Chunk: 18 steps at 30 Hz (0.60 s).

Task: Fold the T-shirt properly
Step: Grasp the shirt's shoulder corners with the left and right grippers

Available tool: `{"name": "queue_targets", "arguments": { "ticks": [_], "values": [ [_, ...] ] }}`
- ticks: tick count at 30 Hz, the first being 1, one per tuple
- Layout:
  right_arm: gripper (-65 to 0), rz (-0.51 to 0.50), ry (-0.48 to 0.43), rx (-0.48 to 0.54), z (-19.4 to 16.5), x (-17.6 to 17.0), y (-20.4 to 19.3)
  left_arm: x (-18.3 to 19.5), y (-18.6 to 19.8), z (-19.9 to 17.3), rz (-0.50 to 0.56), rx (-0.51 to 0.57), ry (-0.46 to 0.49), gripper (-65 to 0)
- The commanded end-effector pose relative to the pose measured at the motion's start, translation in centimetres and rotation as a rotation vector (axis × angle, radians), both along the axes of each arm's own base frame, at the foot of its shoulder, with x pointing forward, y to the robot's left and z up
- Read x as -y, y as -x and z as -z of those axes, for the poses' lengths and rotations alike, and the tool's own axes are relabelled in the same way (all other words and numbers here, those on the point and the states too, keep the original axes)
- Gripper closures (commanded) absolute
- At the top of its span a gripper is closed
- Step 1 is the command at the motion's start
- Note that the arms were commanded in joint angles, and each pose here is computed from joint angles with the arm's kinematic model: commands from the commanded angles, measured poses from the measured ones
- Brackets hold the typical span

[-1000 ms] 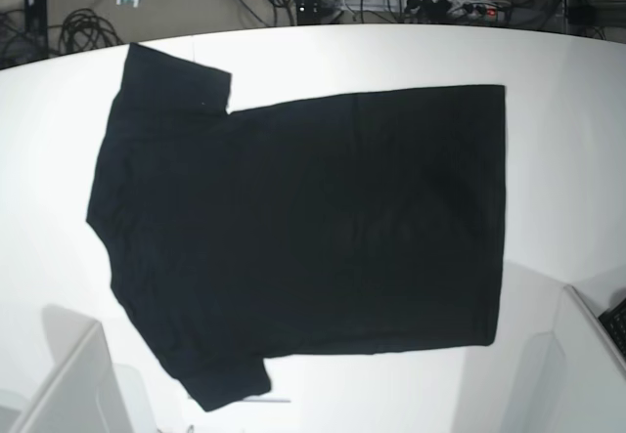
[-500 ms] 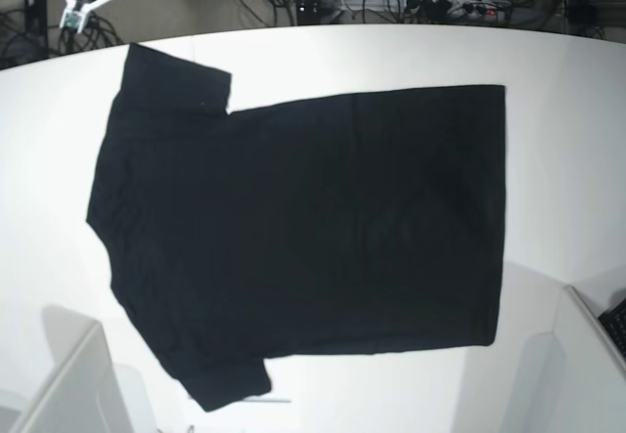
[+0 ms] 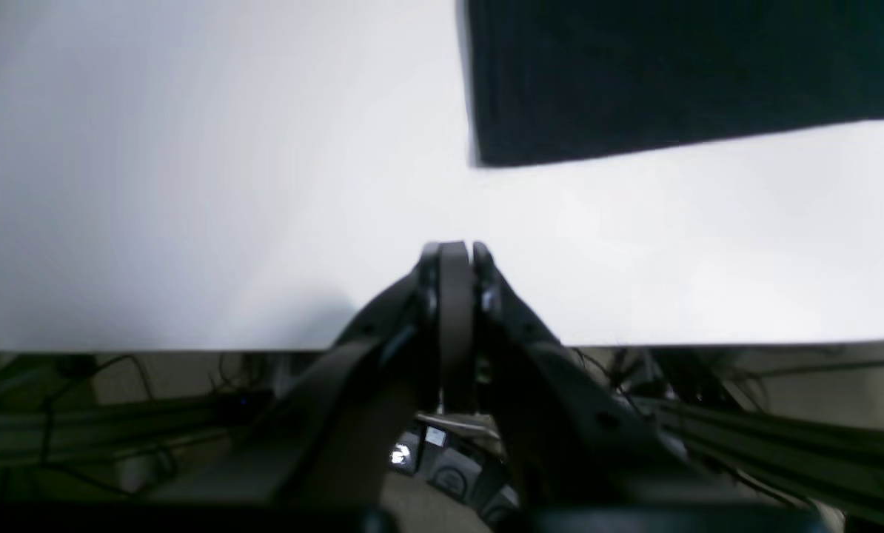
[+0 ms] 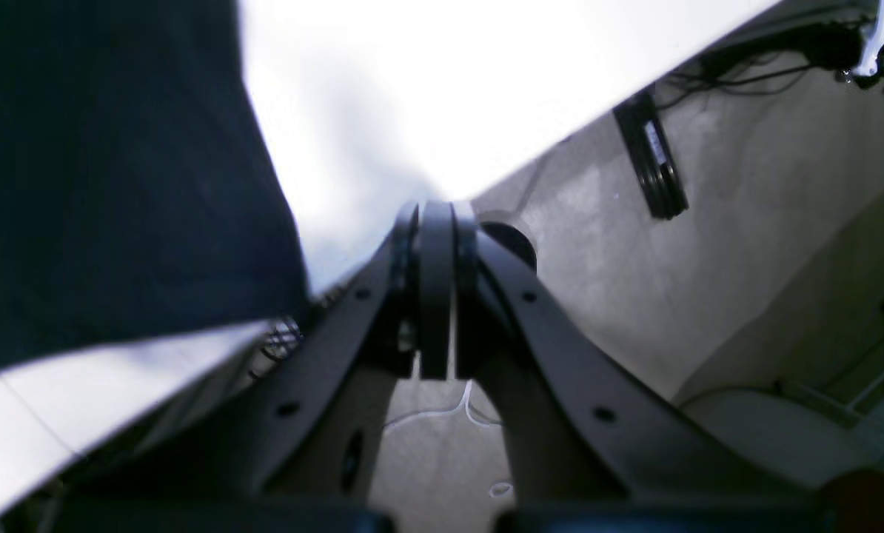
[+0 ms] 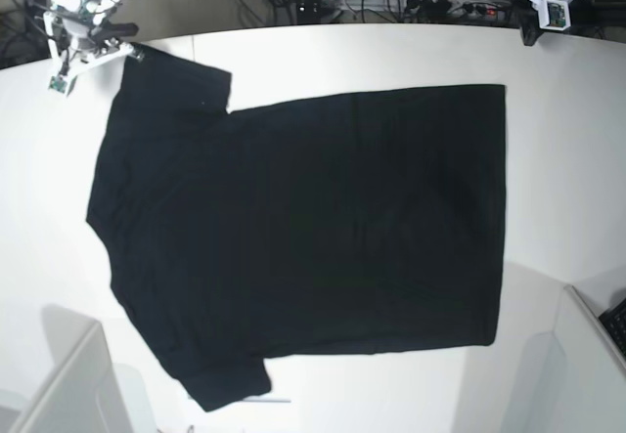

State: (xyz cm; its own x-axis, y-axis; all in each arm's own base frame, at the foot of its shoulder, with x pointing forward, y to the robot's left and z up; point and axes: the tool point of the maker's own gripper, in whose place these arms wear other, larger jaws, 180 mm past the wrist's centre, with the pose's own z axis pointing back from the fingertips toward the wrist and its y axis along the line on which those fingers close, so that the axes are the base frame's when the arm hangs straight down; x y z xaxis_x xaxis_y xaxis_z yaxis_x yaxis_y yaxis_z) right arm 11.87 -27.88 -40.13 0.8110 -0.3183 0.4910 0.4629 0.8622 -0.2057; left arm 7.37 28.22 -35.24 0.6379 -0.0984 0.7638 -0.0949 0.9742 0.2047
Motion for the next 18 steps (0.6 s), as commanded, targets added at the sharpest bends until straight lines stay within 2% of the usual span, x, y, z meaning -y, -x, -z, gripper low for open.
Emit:
{"name": "queue_targets", "arguments": {
  "ticks": [1,4,7,11,13,15,16,18],
  "values": [
    [0.0,-0.016,0.026,0.043,-1.0,0.4,-1.2,-0.2,-0.4,-0.8,0.002,0.03,-0.013,0.0],
    [0.0,-0.12,-0.019,0.083,-1.3,-1.0,-3.5,-0.7,-1.2,-0.6,-0.012,0.04,-0.018,0.0],
    [0.0,-0.234,-0.139,0.134,-1.4,-3.4,-4.9,-1.1,-1.9,0.6,-0.044,-0.023,-0.006,0.0],
    [-0.5,-0.159,-0.247,0.192,-2.4,-2.8,-6.2,-1.1,-3.5,1.2,-0.061,-0.041,0.012,-18.6],
    [-16.4,-0.13,-0.266,0.205,-2.9,-2.2,-6.7,-1.0,-4.3,1.0,-0.06,-0.021,0.014,-23.2],
    [-29.3,-0.105,-0.272,0.214,-3.3,-1.5,-6.8,-1.0,-5.1,0.8,-0.067,0.005,0.029,-25.8],
    [-33.2,-0.098,-0.275,0.22,-3.4,-1.3,-6.9,-1.0,-5.4,0.6,-0.085,0.022,0.059,-27.5],
    [-34.2,-0.095,-0.29,0.236,-3.5,-1.4,-7.1,-0.7,-6.1,0.5,-0.124,0.055,0.146,-31.9]
  ]
}}
